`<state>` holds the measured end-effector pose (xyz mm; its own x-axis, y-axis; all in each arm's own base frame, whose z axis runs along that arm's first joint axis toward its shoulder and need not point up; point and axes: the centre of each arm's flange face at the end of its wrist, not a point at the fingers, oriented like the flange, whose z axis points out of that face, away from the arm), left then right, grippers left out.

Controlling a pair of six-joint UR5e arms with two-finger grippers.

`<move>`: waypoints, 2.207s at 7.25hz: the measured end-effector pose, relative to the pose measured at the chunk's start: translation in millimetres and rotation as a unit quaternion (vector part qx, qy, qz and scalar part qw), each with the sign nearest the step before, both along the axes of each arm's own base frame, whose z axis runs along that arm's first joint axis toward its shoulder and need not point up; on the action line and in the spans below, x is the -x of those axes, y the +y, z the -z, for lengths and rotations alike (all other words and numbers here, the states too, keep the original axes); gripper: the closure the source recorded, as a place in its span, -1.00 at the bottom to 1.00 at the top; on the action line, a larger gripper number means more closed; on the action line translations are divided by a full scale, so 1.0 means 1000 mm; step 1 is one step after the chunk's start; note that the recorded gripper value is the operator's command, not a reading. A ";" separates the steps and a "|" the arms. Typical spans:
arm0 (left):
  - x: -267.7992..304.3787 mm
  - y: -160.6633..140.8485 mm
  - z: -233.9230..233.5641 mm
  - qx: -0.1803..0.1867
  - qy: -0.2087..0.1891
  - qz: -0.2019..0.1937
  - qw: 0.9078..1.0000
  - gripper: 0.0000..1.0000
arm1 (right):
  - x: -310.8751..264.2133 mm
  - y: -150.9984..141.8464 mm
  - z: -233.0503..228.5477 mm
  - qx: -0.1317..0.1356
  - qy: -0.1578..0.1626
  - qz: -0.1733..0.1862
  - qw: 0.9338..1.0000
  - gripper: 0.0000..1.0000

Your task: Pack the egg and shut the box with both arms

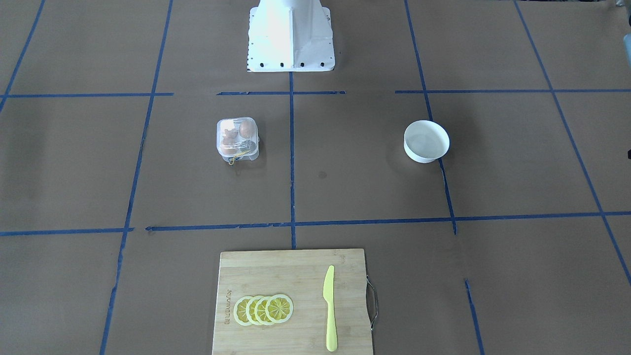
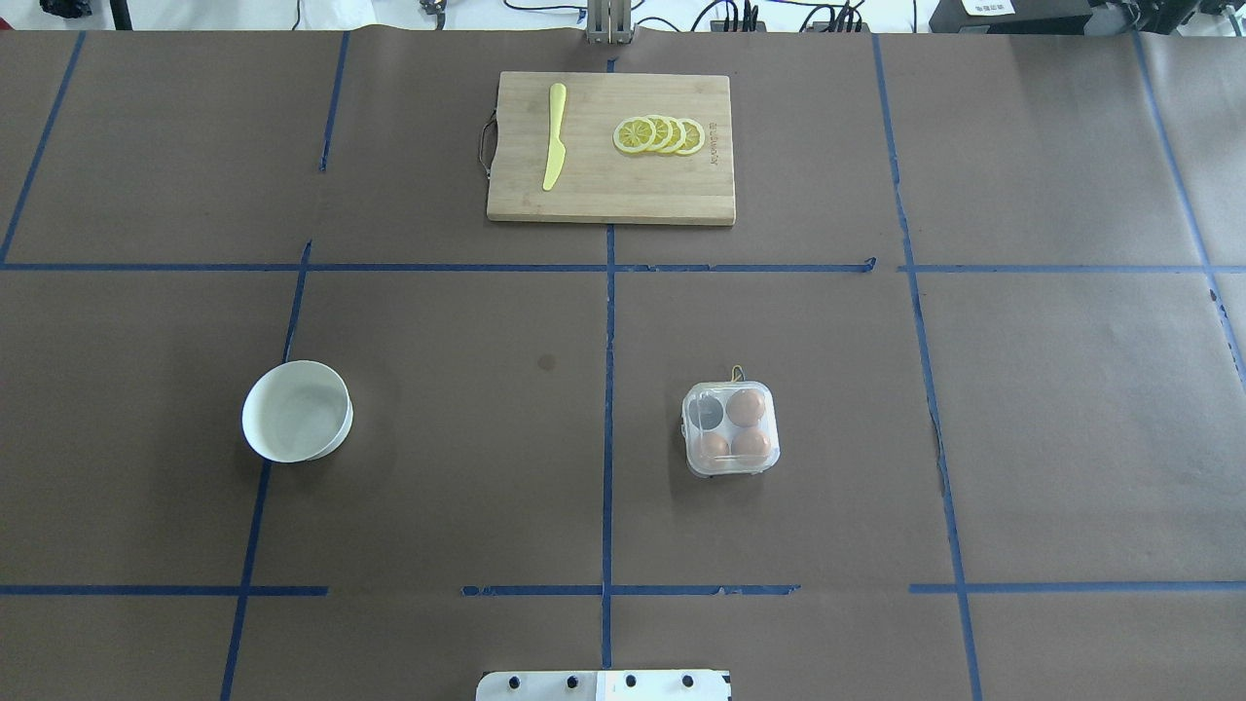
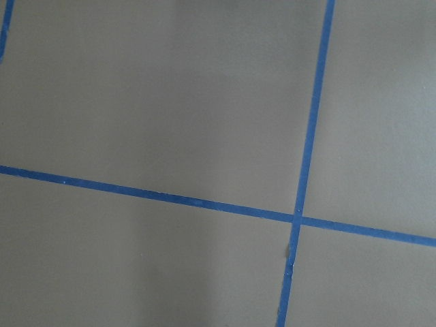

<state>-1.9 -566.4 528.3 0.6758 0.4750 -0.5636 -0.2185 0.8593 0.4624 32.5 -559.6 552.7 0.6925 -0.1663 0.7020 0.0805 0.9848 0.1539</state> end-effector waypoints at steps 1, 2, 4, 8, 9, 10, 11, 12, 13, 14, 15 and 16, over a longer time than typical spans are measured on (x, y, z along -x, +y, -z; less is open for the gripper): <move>0.000 -0.001 -0.003 0.005 0.000 0.002 1.000 -1.00 | 0.006 -0.008 0.013 -0.011 -0.001 0.009 1.000 -1.00; 0.000 -0.002 0.000 0.004 0.001 0.003 1.000 -1.00 | 0.003 -0.007 0.026 -0.018 -0.010 0.007 1.000 -1.00; 0.000 0.001 0.013 -0.009 0.004 0.003 1.000 -1.00 | 0.003 -0.003 0.040 -0.018 -0.026 0.005 0.999 -1.00; 0.000 0.001 0.011 -0.001 0.005 0.002 1.000 -1.00 | 0.029 -0.004 0.033 -0.011 -0.005 0.026 1.000 -1.00; 0.000 0.003 0.009 0.001 0.004 0.002 1.000 -1.00 | 0.029 -0.002 0.031 -0.010 -0.005 0.026 1.000 -1.00; 0.001 0.004 0.004 0.006 0.003 0.003 1.000 -1.00 | 0.029 -0.001 0.032 -0.011 -0.005 0.026 1.000 -1.00; 0.001 0.006 -0.002 0.012 0.001 0.004 1.000 -1.00 | 0.029 0.000 0.034 -0.013 -0.005 0.026 1.000 -1.00; 0.002 0.009 -0.007 0.016 0.000 0.004 1.000 -1.00 | 0.029 0.002 0.033 -0.012 -0.007 0.026 1.000 -1.00; 0.003 0.010 -0.009 0.018 -0.001 0.005 1.000 -1.00 | 0.030 0.003 0.031 -0.009 -0.011 0.027 1.000 -1.00; 0.003 0.010 -0.011 0.020 -0.002 0.005 1.000 -1.00 | 0.030 0.005 0.030 -0.007 -0.014 0.027 1.000 -1.00; 0.003 0.009 -0.014 0.027 -0.002 0.005 1.000 -1.00 | 0.030 0.007 0.027 -0.005 -0.016 0.027 0.999 -1.00; 0.003 0.006 -0.017 0.043 -0.002 0.005 0.999 -1.00 | 0.030 0.008 0.025 -0.004 -0.016 0.027 0.999 -1.00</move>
